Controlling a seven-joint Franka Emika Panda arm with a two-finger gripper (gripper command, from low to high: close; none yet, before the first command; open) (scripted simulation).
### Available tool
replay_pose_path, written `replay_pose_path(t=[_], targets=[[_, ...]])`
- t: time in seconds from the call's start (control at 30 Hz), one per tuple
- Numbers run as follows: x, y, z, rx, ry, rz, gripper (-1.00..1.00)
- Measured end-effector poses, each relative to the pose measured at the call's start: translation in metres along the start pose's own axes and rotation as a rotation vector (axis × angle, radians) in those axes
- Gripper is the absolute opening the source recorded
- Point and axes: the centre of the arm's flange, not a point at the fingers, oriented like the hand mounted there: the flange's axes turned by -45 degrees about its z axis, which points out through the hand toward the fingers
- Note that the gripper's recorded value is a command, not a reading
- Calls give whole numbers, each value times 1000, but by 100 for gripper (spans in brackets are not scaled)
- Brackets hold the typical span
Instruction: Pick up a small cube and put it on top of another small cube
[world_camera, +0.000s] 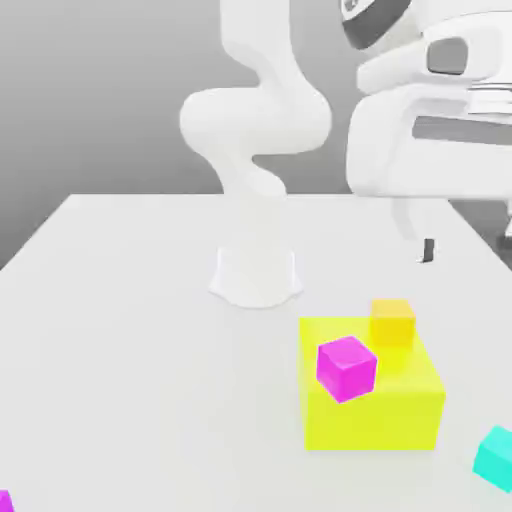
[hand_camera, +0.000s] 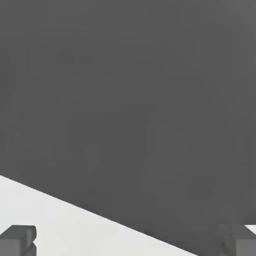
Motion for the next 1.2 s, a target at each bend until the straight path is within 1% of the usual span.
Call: replay_pose_path(t=[0.17, 0.37, 0.43, 0.53, 0.57, 0.8, 0.97, 1.2], targets=[[-10, -59, 79, 64, -101, -123, 0], [-45, -134, 164, 162, -216, -261, 0], [-55, -149, 190, 180, -233, -281, 0], [-68, -159, 232, 185, -238, -288, 0], [-71, -160, 239, 185, -239, -289, -100], [-70, -160, 238, 185, -239, -288, -100], [-58, -150, 179, 180, -241, -299, -100], [-82, -127, 114, 130, -253, -402, -100]])
